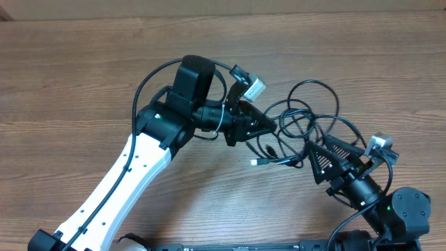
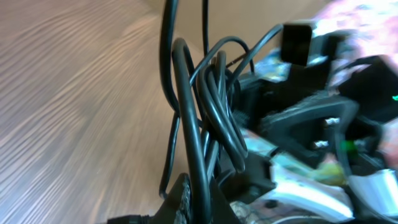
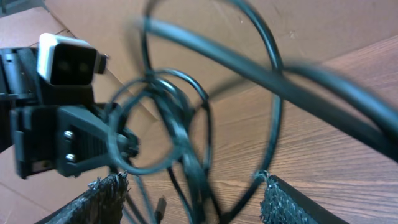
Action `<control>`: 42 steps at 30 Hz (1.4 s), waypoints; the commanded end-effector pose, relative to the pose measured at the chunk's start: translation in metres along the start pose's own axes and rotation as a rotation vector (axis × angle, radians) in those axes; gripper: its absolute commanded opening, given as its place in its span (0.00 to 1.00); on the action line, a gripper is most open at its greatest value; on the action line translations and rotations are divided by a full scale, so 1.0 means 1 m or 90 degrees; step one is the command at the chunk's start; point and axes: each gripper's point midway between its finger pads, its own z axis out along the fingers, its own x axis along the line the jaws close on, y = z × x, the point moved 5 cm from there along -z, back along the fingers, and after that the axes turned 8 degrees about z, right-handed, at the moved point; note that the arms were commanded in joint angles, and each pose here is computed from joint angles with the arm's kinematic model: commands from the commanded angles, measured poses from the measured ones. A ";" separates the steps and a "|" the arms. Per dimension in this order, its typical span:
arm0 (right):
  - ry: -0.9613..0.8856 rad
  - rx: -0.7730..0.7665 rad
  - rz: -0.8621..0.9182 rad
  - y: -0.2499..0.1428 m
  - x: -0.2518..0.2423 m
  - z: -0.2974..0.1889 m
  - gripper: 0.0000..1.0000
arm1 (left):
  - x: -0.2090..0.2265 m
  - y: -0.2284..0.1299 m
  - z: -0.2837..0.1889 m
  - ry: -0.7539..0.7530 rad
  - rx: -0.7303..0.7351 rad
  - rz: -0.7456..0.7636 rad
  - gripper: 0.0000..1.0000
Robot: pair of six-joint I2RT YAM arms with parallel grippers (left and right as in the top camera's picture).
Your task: Untangle cables
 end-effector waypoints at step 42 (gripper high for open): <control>0.003 -0.023 -0.015 0.007 0.007 -0.004 0.04 | 0.103 -0.082 -0.115 0.917 0.188 -0.236 0.04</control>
